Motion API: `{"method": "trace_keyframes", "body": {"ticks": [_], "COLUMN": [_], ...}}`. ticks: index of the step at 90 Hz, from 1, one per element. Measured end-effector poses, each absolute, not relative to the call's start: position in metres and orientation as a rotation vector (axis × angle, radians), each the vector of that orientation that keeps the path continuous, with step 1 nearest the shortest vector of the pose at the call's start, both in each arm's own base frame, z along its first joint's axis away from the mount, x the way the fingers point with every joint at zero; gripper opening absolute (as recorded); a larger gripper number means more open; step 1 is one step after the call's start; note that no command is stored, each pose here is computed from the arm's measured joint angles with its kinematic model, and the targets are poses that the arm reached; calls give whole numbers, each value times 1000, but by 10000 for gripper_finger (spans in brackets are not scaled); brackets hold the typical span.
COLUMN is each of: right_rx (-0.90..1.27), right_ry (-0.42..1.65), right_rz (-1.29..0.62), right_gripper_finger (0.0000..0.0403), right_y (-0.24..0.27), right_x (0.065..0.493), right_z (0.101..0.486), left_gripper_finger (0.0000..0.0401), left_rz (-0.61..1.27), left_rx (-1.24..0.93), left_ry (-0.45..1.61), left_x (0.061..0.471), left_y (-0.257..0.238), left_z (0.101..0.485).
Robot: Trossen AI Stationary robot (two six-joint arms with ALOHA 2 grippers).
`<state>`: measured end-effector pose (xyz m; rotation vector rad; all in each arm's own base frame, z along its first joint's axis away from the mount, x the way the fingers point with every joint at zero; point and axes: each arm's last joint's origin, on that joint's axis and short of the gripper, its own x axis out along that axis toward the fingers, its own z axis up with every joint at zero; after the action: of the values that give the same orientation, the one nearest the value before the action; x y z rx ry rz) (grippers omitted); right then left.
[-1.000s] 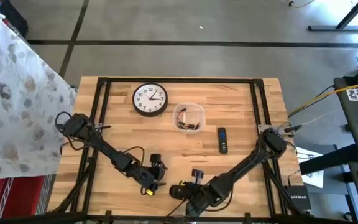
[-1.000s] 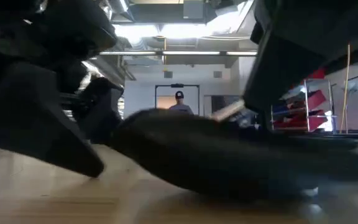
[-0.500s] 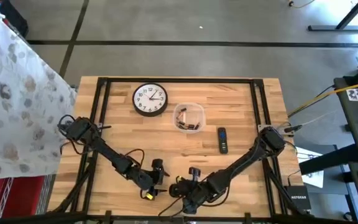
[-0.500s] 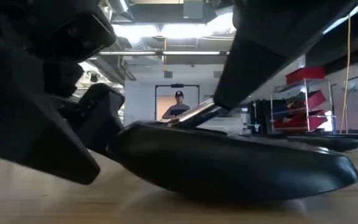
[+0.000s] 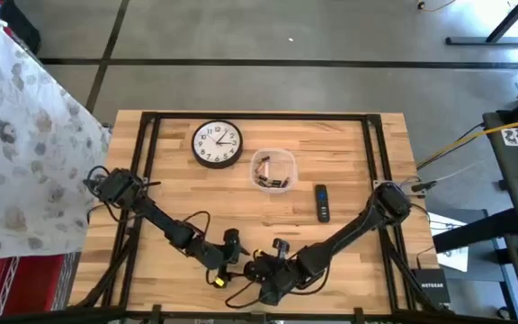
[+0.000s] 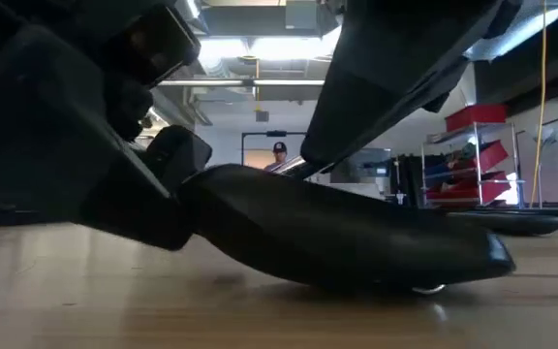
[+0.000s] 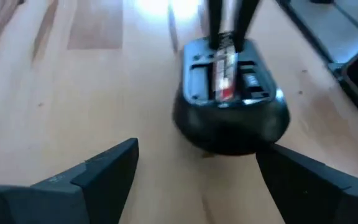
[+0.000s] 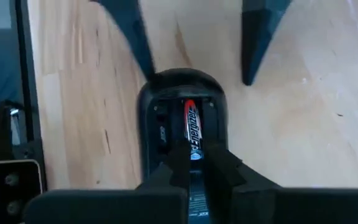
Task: Insert battery
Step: Insert the silver battery into the computer mouse
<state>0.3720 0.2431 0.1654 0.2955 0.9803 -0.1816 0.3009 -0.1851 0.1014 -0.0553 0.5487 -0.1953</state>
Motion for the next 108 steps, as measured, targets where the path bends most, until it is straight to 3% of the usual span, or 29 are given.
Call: {"method": "trace_keyframes", "body": {"ticks": [35,108], "right_rx": [356,399], "right_ry": [1060,1012], "right_rz": [-218,-256], "right_gripper_finger": [0,1], "right_y": [240,226], "right_x": [368,389], "right_z": [162,145], "left_gripper_finger": [314,314], "left_rz": [-199,-183], "left_rx": [-41,-28], "left_ry": [548,532], "left_x": [301,307], "left_y": [-185,-177], "left_z": [101,102]}}
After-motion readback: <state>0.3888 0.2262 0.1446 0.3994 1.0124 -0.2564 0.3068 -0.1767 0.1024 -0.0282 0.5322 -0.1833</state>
